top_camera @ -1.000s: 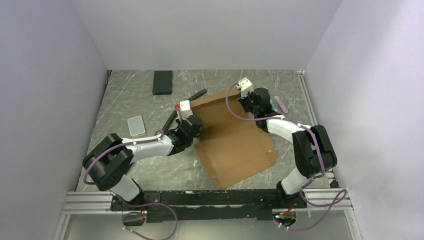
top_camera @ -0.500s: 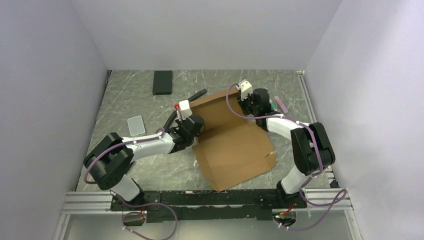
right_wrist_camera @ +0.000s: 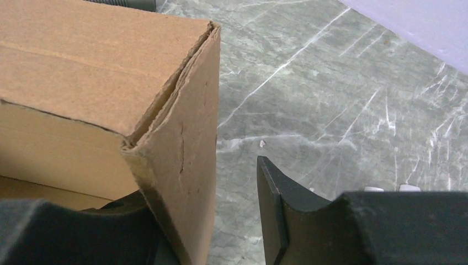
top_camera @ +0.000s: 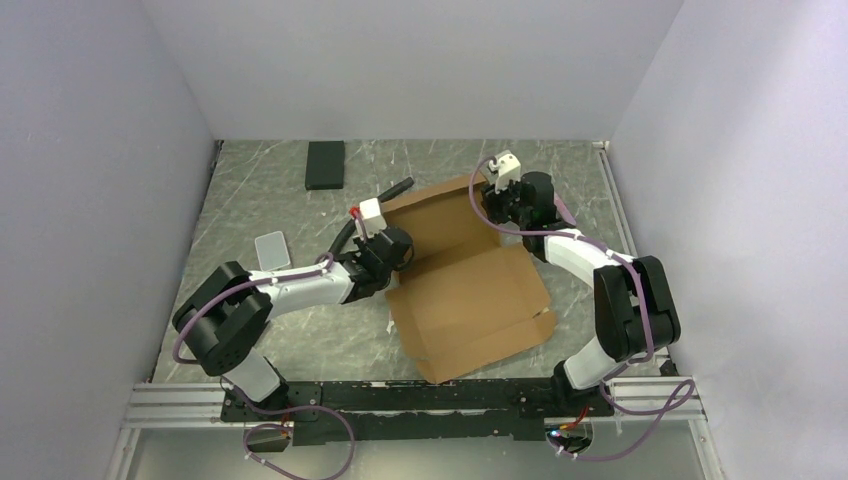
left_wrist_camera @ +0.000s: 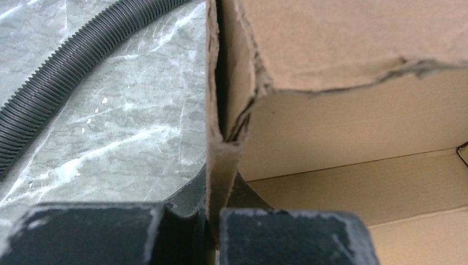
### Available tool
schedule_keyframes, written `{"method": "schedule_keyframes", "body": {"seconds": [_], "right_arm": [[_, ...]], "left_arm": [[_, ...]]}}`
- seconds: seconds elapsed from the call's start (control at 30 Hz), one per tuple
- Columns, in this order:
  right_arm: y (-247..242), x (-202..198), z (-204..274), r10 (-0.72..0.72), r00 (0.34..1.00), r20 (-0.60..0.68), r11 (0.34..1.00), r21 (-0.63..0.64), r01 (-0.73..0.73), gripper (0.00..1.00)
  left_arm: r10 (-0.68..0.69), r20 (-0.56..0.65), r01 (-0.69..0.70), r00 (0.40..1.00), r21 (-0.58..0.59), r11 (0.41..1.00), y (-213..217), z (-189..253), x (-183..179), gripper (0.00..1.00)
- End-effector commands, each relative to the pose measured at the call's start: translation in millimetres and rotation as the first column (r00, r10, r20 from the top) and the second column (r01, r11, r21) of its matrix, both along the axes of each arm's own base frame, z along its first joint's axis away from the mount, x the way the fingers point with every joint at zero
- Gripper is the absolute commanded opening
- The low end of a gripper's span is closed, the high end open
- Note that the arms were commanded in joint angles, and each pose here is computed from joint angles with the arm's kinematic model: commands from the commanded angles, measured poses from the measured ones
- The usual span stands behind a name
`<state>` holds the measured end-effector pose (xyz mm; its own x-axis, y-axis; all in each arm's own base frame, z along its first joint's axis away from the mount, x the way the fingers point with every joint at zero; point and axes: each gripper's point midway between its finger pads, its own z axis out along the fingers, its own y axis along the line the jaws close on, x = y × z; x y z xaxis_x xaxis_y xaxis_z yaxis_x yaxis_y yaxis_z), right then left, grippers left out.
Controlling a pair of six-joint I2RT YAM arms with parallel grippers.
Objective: Fold the paper box
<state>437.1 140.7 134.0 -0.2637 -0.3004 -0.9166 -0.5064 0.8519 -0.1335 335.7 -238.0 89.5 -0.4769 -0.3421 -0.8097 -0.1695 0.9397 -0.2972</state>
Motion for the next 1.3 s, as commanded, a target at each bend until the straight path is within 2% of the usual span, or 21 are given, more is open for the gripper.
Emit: {"method": "schedule_keyframes", "body": {"seconds": [0.0,0.23,0.3,0.37,0.4,0.43,0.6,0.73,0.83,0.9,1.27], "right_arm": [[3,13,28,-0.020,0.997,0.071,0.999,0.046,0.017,0.42],[-2,16,40,-0.064,0.993,0.099,0.997,0.059,0.058,0.42],[-6,17,42,-0.089,0.990,0.114,0.995,0.049,0.084,0.38],[-13,20,41,-0.134,0.982,0.131,0.991,0.018,0.133,0.21],[-18,21,42,-0.161,0.977,0.142,0.987,0.002,0.162,0.09],[-23,23,41,-0.195,0.969,0.154,0.980,-0.020,0.200,0.00],[-27,29,26,-0.233,0.963,0.136,0.966,-0.086,0.246,0.00],[-19,30,19,-0.211,0.974,0.083,0.974,-0.063,0.216,0.00],[-2,22,22,-0.114,0.992,0.059,0.992,-0.037,0.117,0.27],[3,17,26,-0.071,0.996,0.047,0.997,-0.030,0.072,0.39],[11,-15,65,0.124,0.990,0.062,0.992,0.000,-0.124,0.74]], "left_arm": [[0.009,0.034,-0.007,0.999,-0.074,0.997,-14,19,8,0.00],[0.009,0.016,-0.008,1.000,-0.077,0.997,-17,16,8,0.00],[0.009,0.016,-0.007,1.000,-0.084,0.996,-20,17,9,0.00],[0.011,-0.005,-0.011,1.000,-0.075,0.997,-18,13,7,0.00],[0.011,-0.009,-0.011,1.000,-0.076,0.997,-19,14,7,0.00],[0.012,-0.015,-0.013,1.000,-0.077,0.997,-19,14,7,0.00],[0.010,-0.017,-0.011,1.000,-0.093,0.996,-21,17,5,0.00],[0.020,-0.012,-0.021,1.000,-0.095,0.995,-19,19,5,0.00],[0.034,-0.017,-0.035,0.999,-0.079,0.996,-15,17,5,0.00],[0.049,-0.019,-0.050,0.999,-0.065,0.997,-12,14,5,0.00],[0.095,-0.040,-0.097,0.995,-0.065,0.993,-3,8,10,0.00]]}}
